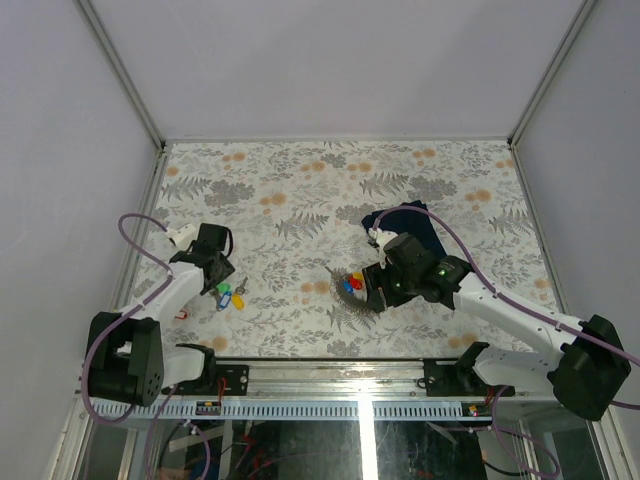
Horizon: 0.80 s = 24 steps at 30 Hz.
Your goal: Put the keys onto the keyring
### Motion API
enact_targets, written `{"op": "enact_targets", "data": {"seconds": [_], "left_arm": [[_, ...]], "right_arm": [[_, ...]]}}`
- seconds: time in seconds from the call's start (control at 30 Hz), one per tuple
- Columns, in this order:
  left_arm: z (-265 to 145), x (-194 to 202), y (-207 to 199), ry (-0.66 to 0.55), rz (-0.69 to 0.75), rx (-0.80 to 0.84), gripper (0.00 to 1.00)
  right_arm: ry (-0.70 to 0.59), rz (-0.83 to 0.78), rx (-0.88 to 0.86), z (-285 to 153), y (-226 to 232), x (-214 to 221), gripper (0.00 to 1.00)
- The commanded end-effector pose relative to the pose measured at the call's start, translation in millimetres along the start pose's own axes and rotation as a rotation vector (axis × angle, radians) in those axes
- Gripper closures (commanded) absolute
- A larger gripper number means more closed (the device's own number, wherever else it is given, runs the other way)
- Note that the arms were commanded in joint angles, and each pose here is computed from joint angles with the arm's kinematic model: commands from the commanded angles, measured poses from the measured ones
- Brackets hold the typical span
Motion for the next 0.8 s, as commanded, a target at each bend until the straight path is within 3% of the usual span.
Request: {"op": "enact_targets", "data": {"seconds": [0.0, 0.3, 0.43, 0.6, 0.77], "left_arm": [[9, -9, -10, -0.057, -0.028, 0.008, 0.50], [19, -2, -2, -0.030, -0.050, -0.072, 0.60], [23, 1, -1, -0.024, -0.055, -0.082, 0.72], [20, -1, -1, -0.032, -0.057, -0.074, 1.00], [13, 1, -5, -0.017, -0.023, -0.033, 1.00]], "right_arm": [[-0.045, -0.012, -0.024, -6, 3, -10, 0.30], [-0.053, -0.019, -0.037, -10, 5, -13, 0.30], [-0.059, -0.027, -0.037, -12, 5, -14, 0.29], [-0.062, -0.036, -0.033, -13, 4, -14, 0.27], [-0.069, -0.039, -0.032, -15, 4, -12, 0.24]]}}
Point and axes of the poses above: each gripper's point midway between its finger pads, its own z axis out along the fingers, its own y axis along the line the jaws close on, x = y × z, the point moved 8 cm from there along -z, back along the fingers, and after that the axes turned 12 degrees about -z, right-handed, at the moved point
